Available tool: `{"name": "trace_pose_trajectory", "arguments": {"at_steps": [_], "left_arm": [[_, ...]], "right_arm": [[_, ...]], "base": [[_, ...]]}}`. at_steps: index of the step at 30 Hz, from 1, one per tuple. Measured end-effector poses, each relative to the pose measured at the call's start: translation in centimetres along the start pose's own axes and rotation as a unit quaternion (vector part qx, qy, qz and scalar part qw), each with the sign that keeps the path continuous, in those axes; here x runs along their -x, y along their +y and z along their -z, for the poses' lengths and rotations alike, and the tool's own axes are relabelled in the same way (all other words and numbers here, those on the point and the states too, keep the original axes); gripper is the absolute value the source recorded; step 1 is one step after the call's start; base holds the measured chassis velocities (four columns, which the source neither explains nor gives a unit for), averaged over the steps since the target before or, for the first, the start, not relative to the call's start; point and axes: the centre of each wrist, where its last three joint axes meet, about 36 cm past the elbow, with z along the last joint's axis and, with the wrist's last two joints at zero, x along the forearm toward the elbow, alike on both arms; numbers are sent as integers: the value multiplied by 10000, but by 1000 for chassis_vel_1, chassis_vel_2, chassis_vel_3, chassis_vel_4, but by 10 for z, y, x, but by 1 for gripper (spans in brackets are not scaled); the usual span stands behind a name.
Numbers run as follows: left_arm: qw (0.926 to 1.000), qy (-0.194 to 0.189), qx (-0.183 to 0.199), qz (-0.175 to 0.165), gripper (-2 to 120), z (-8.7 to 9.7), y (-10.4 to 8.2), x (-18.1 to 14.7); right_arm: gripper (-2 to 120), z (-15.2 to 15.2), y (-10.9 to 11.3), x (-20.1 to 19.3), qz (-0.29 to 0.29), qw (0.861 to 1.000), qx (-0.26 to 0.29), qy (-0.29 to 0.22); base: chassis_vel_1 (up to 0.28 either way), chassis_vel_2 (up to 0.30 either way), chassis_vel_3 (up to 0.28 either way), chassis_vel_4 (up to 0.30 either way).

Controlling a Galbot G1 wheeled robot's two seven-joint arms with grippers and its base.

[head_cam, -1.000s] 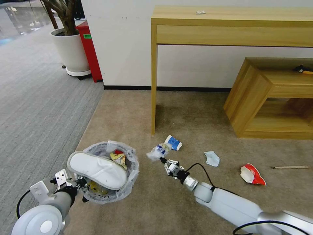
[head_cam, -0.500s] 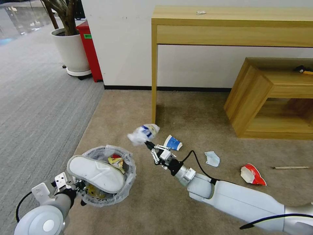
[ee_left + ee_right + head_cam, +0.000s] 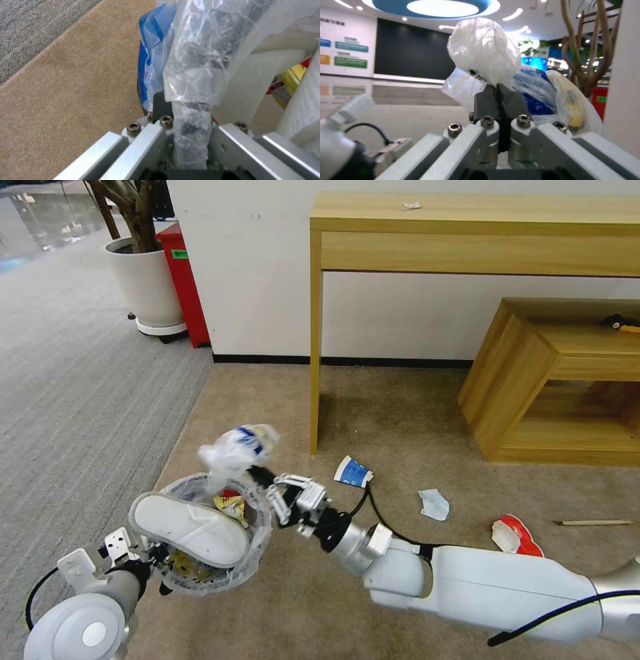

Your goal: Pick up the trash bin and place the garbage on the floor into it.

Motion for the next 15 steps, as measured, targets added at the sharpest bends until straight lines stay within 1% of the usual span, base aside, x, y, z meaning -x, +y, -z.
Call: {"name": "trace_pose_trajectory", "arguments": {"at_steps": [6, 11, 15], "left_arm": [[10000, -17, -21, -9, 0, 3, 0, -1], [10000, -8, -85, -42, 0, 6, -3, -1], [9999, -4, -117, -79, 0, 7, -5, -1]], "right_arm": [[0, -4, 9, 4, 68, 9998, 182, 75], [0, -19, 17, 3, 27, 9991, 382, 162], [0, -31, 23, -3, 128, 9982, 538, 233]], "base": [[0, 0, 0, 0], [0, 0, 0, 0], [0, 0, 0, 0]]}}
